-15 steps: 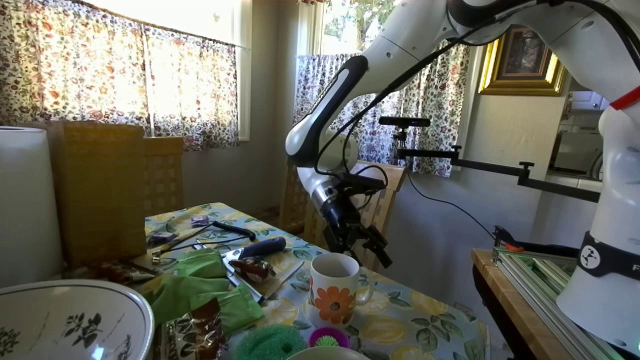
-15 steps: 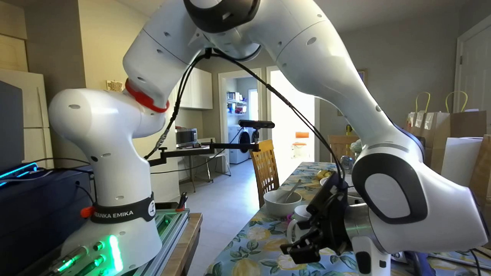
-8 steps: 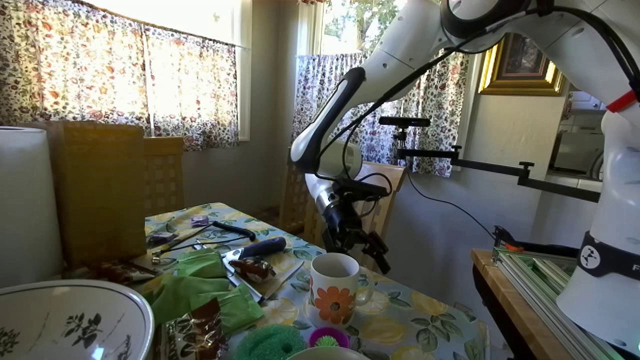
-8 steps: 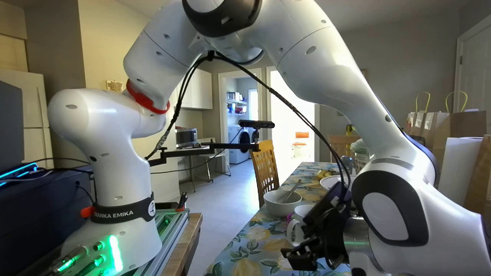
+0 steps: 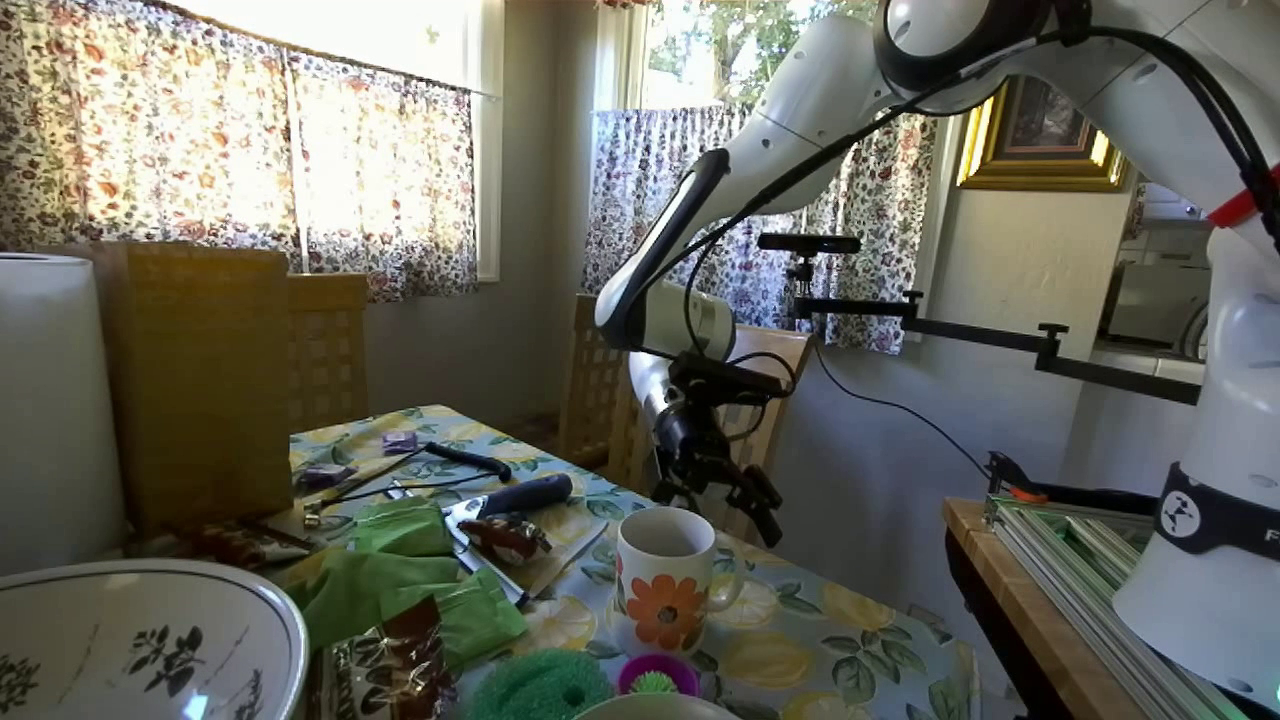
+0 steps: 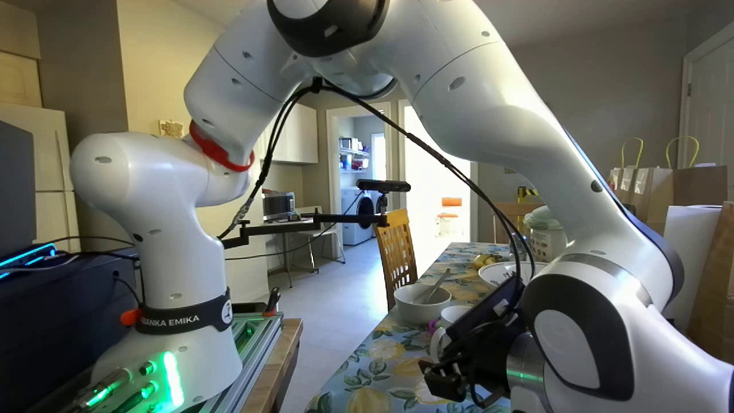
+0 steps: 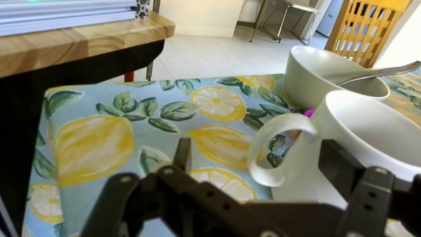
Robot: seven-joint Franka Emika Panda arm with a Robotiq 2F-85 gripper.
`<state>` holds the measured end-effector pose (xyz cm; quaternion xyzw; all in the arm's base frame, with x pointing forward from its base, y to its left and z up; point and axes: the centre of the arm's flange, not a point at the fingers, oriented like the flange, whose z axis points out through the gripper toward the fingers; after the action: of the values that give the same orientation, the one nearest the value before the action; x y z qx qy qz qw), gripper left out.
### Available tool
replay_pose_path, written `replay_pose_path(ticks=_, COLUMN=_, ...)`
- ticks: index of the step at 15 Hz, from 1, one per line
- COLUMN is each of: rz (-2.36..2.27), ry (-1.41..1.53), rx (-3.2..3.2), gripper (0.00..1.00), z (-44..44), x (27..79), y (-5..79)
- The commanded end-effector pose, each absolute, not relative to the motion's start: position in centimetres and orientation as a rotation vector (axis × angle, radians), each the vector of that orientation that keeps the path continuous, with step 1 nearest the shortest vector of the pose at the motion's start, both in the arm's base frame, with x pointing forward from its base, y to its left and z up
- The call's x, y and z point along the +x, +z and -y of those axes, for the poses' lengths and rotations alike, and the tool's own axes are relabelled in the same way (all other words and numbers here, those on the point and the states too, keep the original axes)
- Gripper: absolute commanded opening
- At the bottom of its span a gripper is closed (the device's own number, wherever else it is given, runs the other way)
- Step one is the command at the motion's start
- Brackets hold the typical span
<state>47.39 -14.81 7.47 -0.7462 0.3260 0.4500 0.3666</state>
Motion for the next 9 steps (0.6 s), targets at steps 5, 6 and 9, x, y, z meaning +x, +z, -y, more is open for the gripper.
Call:
replay_pose_path(ticks=5, rz=-0.915, ry=1.193, rx=-1.796, gripper=1.00, z=15.1, x=45.6, y=7.4)
replay_pose_path(ticks=6, rz=-0.924, ry=1.203, rx=-1.785, gripper=1.00, z=15.1, x=45.3, y=7.4)
replay_pose_path(ticks=9, rz=-0.952, ry=1.234, rx=-1.771, gripper=1.00, z=14.9, x=44.7, y=7.0)
